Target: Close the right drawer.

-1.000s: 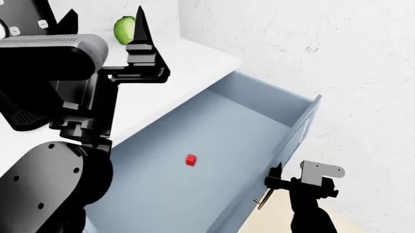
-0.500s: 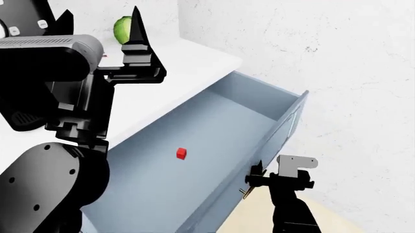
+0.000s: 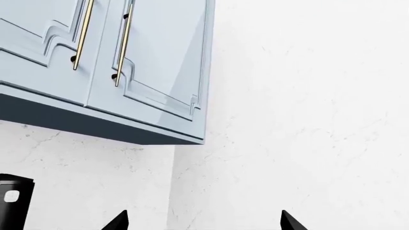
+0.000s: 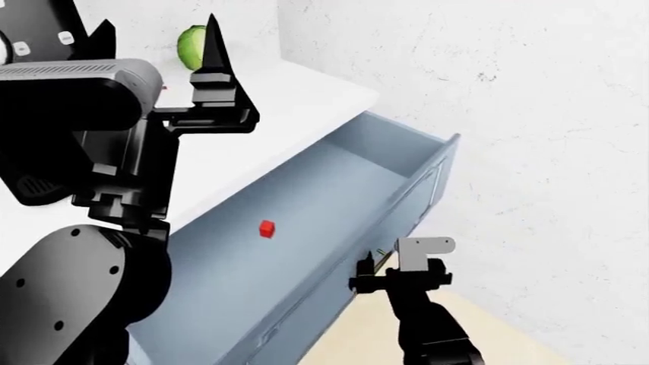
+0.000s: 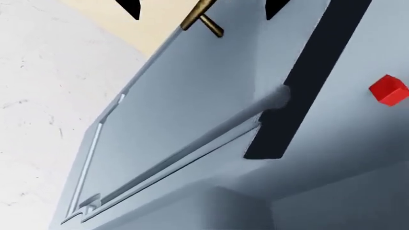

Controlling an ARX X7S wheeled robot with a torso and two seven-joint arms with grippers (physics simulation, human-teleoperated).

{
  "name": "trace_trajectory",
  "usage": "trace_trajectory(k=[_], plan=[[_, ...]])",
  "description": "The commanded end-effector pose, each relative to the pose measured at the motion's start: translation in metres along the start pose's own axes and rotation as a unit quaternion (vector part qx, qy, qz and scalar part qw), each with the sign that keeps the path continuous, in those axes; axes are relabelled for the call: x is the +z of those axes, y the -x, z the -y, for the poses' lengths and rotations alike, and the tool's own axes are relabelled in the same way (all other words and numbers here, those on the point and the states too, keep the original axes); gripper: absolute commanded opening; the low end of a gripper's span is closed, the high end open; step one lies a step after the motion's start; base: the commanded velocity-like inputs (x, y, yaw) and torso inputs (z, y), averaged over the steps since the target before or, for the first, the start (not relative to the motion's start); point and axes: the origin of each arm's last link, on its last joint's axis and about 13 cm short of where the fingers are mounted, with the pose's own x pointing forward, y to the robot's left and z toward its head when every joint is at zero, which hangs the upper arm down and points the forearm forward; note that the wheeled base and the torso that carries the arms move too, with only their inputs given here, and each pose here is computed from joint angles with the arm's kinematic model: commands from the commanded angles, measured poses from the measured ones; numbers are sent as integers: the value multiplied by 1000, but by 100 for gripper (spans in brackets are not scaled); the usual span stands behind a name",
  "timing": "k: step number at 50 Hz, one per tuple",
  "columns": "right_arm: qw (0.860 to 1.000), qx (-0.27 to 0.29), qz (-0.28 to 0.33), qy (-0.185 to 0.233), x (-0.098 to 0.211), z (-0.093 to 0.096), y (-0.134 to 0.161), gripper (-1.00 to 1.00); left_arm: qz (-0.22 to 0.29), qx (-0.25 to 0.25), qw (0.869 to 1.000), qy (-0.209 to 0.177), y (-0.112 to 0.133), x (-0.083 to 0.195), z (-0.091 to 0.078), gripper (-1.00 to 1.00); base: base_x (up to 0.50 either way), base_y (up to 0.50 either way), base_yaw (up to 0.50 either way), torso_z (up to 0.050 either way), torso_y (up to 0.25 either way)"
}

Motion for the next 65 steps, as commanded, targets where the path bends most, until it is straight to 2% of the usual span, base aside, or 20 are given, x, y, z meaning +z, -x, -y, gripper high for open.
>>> trace_trajectory(k=[1,26,47,52,58,59,65], plan=[[993,106,-18,54,-2,-38,4,100,-1,-1,1000,0,1,-1,1,100,0,0,0,0,0],[986,146,-14,72,4,-52,5,100,-3,1,1000,2,2,-4,-2,100,0,0,0,0,0],[991,120,14,63,6,-45,2,100,-4,-2,1000,3,1,-6,-1,100,0,0,0,0,0],[991,112,47,56,22,-38,22,100,-4,-1,1000,2,2,-5,-1,100,0,0,0,0,0],[990,85,95,55,48,-23,63,100,-2,0,1000,2,3,-4,-1,100,0,0,0,0,0],[989,72,115,59,58,-18,78,100,-3,-2,1000,3,3,-4,0,100,0,0,0,0,0],[986,43,151,62,77,-7,106,100,-2,-3,1000,2,4,-3,0,100,0,0,0,0,0]])
